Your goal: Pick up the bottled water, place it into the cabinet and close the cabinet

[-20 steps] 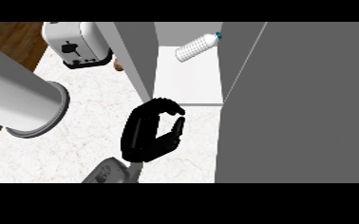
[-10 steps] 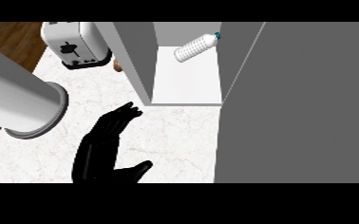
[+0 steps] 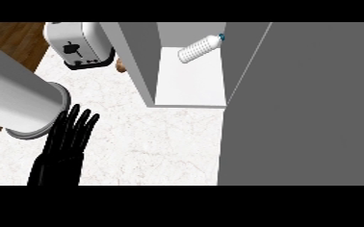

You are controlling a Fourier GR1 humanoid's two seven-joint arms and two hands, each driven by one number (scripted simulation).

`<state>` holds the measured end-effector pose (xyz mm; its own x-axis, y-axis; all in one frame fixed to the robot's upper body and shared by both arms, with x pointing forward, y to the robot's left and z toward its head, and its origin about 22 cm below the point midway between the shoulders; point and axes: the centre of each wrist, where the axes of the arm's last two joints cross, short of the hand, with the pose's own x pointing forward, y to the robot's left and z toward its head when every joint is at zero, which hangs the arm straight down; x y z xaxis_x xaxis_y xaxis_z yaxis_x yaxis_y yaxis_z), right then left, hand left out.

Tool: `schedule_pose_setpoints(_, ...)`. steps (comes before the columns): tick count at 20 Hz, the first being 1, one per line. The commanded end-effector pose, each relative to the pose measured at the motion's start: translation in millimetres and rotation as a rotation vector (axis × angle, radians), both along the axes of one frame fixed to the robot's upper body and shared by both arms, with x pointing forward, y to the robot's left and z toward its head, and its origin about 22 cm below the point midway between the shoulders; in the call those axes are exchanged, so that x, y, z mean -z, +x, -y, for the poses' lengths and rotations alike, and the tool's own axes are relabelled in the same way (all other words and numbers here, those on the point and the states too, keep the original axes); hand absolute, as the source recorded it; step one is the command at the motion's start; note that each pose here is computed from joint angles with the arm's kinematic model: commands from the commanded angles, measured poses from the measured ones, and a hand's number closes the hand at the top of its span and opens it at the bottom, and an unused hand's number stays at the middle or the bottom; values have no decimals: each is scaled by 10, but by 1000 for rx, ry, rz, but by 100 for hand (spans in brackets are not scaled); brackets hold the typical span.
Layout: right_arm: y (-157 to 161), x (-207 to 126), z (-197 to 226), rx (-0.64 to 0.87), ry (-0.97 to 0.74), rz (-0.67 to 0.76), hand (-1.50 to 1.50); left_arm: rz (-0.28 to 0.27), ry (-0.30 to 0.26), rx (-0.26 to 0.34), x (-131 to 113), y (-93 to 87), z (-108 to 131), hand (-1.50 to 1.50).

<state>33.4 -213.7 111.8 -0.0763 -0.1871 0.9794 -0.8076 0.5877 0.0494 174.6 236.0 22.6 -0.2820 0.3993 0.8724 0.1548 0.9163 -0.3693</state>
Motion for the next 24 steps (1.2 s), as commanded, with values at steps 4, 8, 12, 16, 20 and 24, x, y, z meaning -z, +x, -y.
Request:
schedule_pose_setpoints(4,19,-489,-132,-153,-152,210,150,-6,14,-17,-81,-156,-369,-150)
schedule_pose_setpoints(8,-22,-445,-244,-115,-49,124,150,-13,6,-9,-109,-232,-455,-150)
schedule_pose_setpoints(12,-26,-282,-390,-95,112,44,150,-9,-9,28,-171,-301,-503,-150)
schedule_pose_setpoints(16,25,-223,-432,-119,101,48,150,12,1,47,-202,-307,-612,-150)
schedule_pose_setpoints(20,61,-239,-429,-120,64,51,150,36,3,92,-293,-276,-633,-150)
schedule_pose_setpoints(24,150,-203,-423,-128,9,64,150,31,8,120,-281,-275,-747,-150)
